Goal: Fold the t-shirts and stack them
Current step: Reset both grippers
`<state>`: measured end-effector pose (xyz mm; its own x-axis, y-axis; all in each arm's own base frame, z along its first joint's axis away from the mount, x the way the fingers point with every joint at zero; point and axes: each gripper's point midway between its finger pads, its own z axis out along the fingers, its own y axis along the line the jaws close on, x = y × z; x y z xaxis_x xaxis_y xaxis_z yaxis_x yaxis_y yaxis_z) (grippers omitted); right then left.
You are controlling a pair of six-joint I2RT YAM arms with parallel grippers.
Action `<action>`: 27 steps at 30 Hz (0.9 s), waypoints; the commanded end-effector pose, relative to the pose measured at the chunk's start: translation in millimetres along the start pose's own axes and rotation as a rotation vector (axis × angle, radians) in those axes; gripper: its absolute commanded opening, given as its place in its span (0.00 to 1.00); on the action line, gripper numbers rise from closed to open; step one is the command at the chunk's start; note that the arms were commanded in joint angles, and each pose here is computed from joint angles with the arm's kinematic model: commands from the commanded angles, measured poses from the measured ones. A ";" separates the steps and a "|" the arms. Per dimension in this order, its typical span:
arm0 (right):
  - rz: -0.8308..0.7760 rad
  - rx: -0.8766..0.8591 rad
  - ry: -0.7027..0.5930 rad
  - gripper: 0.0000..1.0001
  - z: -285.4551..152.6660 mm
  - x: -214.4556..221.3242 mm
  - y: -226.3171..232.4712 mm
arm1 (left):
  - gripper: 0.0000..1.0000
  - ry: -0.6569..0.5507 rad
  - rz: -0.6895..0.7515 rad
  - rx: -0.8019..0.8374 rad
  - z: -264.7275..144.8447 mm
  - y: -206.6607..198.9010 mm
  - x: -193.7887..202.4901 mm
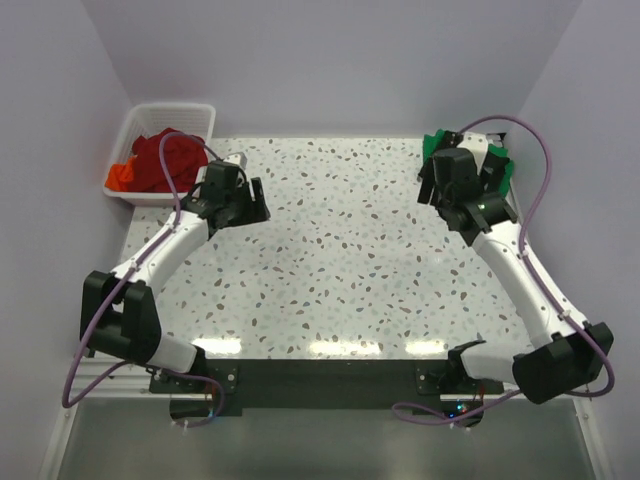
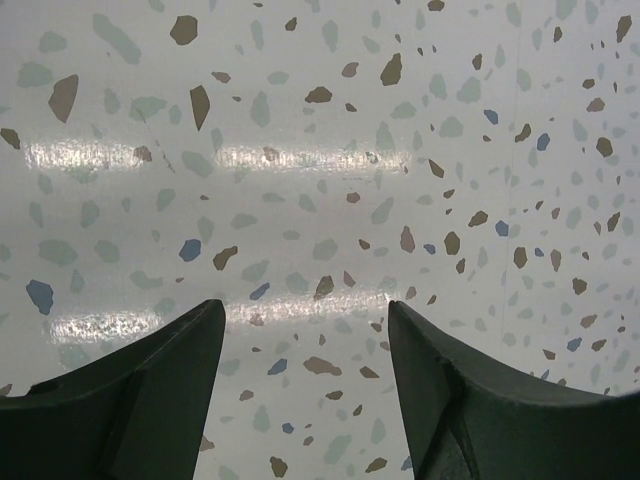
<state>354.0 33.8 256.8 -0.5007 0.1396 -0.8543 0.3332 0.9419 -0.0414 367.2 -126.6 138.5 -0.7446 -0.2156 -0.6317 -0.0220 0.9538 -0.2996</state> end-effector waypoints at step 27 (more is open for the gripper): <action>0.022 -0.299 0.040 0.77 -58.0 30.2 24.5 | 0.72 -0.052 0.026 0.043 -18.3 -2.2 -3.5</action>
<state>294.5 67.0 251.6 -0.5456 0.1707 -0.8205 0.1420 0.9837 0.1102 353.8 -126.8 137.8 -0.7492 -0.2109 -0.6279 -0.0038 0.9493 -0.3143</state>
